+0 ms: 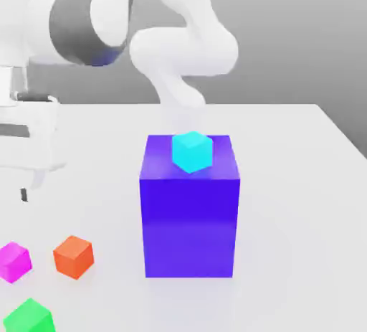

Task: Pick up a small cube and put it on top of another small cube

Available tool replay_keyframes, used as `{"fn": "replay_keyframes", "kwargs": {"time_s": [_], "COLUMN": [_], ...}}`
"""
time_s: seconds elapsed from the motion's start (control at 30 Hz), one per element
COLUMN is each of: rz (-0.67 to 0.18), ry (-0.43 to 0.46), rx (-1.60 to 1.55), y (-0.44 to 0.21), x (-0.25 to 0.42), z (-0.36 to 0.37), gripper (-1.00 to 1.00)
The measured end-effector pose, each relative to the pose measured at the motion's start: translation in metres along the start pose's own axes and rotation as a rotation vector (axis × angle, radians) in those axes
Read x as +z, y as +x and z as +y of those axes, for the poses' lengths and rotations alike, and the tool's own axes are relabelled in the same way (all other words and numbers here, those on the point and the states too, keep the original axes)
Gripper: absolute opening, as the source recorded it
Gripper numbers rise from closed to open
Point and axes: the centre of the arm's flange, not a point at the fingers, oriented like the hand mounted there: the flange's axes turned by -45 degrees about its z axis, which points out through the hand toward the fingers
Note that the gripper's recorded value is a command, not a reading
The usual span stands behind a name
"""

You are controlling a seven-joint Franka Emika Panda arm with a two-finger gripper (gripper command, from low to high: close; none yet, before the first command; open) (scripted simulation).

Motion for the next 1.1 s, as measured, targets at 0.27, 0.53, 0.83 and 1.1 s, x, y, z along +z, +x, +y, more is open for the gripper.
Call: {"fn": "replay_keyframes", "kwargs": {"time_s": [0.27, 0.53, 0.83, 1.1], "rz": [-0.160, -0.166, -0.167, -0.172], "ry": [-0.084, -0.086, -0.080, -0.071], "rx": [0.102, 0.106, 0.082, -0.049], "y": [-0.056, -0.067, -0.040, 0.033], "x": [0.113, 0.160, 0.099, 0.113], "z": [0.084, 0.090, 0.066, -0.048], "gripper": [0.00, -1.00, -1.00, -1.00]}}
